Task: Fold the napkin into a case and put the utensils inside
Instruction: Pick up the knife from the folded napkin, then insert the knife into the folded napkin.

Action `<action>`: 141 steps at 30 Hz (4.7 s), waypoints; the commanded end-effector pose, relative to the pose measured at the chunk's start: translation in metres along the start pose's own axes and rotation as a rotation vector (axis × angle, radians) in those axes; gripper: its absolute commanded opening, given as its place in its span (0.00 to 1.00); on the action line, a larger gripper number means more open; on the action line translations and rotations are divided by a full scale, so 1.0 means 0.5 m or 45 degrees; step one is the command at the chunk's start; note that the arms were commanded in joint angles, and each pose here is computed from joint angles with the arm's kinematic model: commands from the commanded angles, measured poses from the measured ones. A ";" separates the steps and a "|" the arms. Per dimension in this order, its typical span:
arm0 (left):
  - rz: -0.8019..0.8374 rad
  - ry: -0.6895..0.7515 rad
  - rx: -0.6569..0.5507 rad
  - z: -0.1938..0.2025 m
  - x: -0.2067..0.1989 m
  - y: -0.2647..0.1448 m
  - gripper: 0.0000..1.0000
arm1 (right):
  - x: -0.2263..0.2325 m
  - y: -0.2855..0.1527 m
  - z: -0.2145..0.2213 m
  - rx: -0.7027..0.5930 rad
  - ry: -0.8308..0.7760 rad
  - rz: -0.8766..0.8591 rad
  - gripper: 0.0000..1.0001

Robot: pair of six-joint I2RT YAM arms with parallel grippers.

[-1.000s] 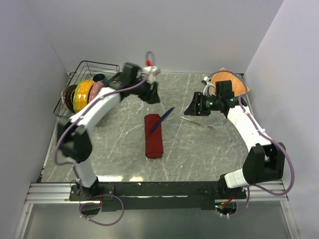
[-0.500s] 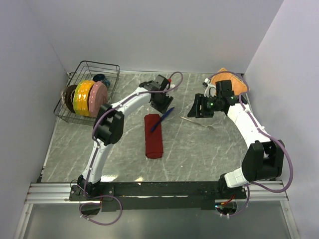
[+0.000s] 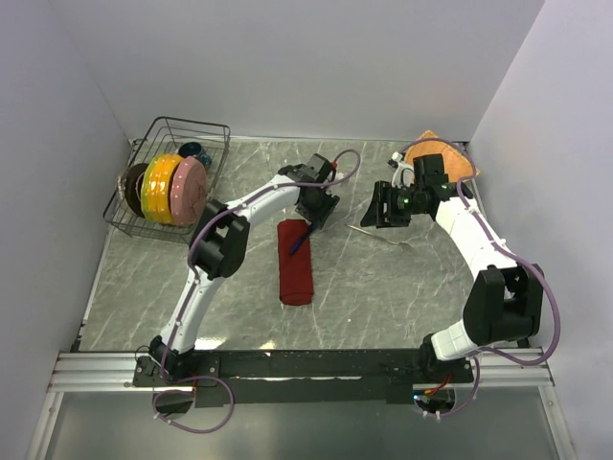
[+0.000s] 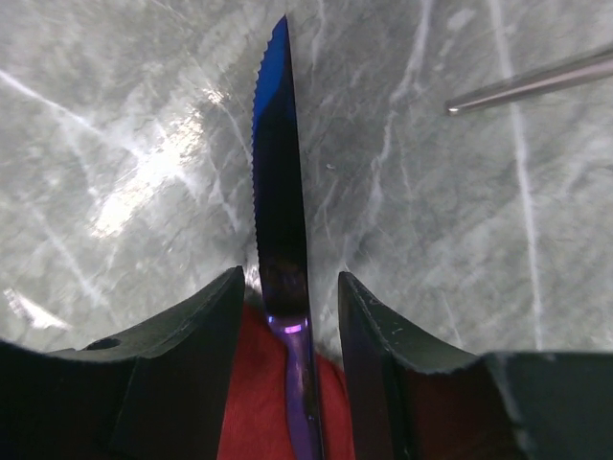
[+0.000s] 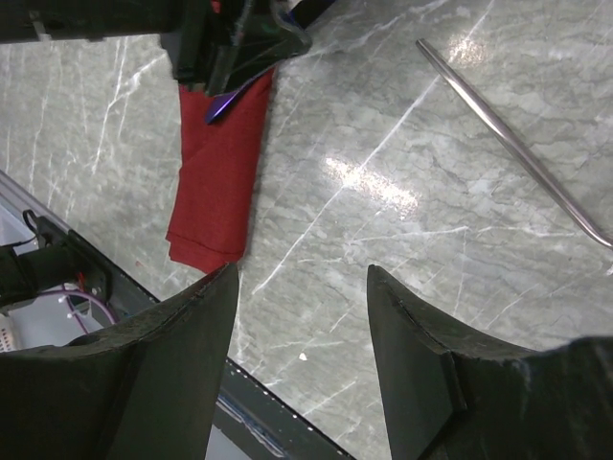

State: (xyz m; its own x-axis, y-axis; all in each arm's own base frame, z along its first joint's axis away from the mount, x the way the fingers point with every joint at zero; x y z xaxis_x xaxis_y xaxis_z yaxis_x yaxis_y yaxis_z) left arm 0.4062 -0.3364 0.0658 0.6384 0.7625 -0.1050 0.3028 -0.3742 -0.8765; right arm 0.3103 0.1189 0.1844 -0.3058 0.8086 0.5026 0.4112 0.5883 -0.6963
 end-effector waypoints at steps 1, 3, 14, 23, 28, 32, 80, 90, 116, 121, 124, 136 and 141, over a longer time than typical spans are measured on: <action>-0.005 0.010 -0.047 -0.023 -0.002 0.012 0.48 | 0.012 -0.021 -0.035 -0.055 -0.040 -0.021 0.64; -0.009 0.009 -0.040 -0.020 0.000 0.019 0.45 | 0.011 -0.022 -0.035 -0.053 -0.035 -0.021 0.64; -0.049 -0.064 -0.196 -0.105 0.003 -0.070 0.01 | 0.012 -0.013 -0.032 -0.051 -0.031 -0.054 0.62; -0.127 -0.391 -0.518 -0.155 0.038 -0.354 0.01 | 0.033 0.033 -0.014 -0.046 -0.012 -0.146 0.59; -0.205 -0.734 -0.420 -0.061 0.056 -0.347 0.01 | 0.058 0.063 -0.023 -0.055 -0.038 -0.186 0.58; -0.195 -0.915 -0.529 -0.023 0.082 -0.344 0.01 | 0.081 0.093 -0.032 -0.049 -0.050 -0.217 0.57; -0.617 -0.877 -0.562 0.048 0.114 -0.153 0.01 | 0.082 0.172 -0.005 -0.004 0.008 -0.228 0.53; -0.577 -0.899 -0.478 0.072 0.098 -0.139 0.01 | 0.081 0.171 -0.002 -0.005 0.008 -0.229 0.54; -0.503 -0.934 -0.324 0.135 0.035 -0.156 0.01 | 0.079 0.176 0.002 -0.011 0.021 -0.228 0.54; -0.484 -0.927 -0.292 0.151 0.024 -0.155 0.01 | 0.076 0.178 0.006 -0.009 0.025 -0.222 0.54; -0.464 -0.929 -0.274 0.158 0.016 -0.156 0.01 | 0.078 0.178 0.004 -0.012 0.020 -0.224 0.54; -0.407 -0.929 -0.191 0.187 -0.014 -0.159 0.01 | 0.074 0.177 0.004 -0.023 0.010 -0.211 0.54; -0.418 -0.929 -0.131 0.216 -0.017 -0.148 0.01 | 0.075 0.174 0.005 -0.027 0.006 -0.208 0.54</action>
State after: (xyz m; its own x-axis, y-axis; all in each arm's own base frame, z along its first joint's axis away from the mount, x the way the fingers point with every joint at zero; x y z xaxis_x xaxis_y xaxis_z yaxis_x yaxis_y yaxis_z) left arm 0.3137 -0.2577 0.0695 -0.1029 0.9859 -0.1317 0.4967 -0.0638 -0.8656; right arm 0.3314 0.1990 0.1284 -0.3210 0.7070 0.6302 0.3354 0.7072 -0.6224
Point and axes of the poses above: each gripper's point midway between its finger pads, its own y axis out along the fingers, its own x axis along the line the jaws close on, z = x × y, the point moved 3 cm from there along -y, back along the fingers, and after that the axes turned 3 degrees about -y, right-handed, at the moved point
